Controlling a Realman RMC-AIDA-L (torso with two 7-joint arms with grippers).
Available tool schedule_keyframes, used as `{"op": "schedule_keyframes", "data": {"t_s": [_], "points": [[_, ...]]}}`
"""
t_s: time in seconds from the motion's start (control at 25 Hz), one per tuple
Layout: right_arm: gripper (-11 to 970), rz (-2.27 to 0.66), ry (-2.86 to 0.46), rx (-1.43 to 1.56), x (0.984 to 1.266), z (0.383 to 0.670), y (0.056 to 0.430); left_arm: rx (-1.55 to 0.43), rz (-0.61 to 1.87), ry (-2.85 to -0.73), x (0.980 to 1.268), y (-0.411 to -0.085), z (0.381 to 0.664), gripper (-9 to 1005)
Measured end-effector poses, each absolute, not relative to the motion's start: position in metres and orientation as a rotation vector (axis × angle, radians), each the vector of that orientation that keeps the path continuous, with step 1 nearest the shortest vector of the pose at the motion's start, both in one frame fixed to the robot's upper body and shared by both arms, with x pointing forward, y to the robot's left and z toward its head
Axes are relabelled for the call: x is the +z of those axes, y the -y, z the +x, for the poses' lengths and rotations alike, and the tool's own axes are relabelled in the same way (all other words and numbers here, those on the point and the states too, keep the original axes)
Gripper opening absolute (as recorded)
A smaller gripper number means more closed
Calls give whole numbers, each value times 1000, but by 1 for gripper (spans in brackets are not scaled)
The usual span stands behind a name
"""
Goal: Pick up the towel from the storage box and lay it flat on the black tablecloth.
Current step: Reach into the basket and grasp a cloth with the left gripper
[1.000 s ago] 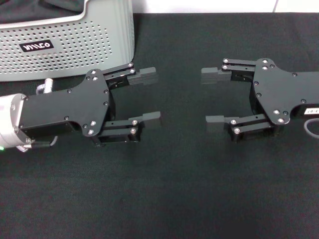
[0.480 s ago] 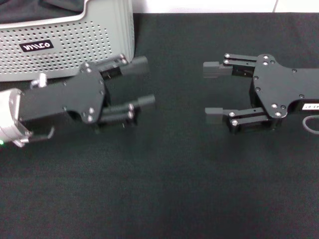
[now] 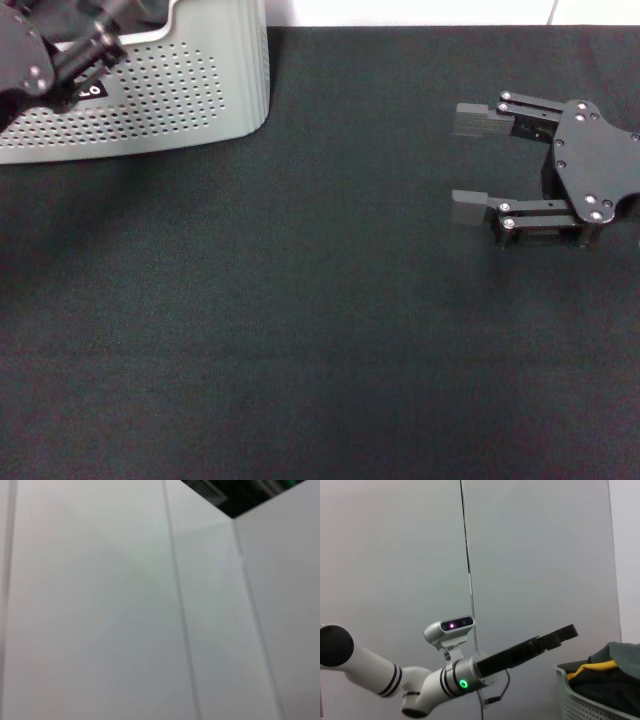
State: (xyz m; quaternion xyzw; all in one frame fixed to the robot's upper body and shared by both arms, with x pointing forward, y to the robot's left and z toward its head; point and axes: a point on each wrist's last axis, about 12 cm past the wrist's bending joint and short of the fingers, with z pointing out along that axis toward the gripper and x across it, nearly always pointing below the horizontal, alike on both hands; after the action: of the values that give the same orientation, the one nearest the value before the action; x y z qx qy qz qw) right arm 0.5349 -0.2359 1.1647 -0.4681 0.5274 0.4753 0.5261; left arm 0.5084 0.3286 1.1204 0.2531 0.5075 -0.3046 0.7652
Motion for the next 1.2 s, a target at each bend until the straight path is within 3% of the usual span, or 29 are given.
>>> {"op": "schedule_keyframes", "data": {"t_s": [0.6,1.2], "points": [[826,-1101,-1277,1166,1159,534,236,-347,458,-1078,1099,-281,552,717],[825,-1076,-1286,1192,1154,532,236,107,557,-1071,1093,-274,574,697]]}}
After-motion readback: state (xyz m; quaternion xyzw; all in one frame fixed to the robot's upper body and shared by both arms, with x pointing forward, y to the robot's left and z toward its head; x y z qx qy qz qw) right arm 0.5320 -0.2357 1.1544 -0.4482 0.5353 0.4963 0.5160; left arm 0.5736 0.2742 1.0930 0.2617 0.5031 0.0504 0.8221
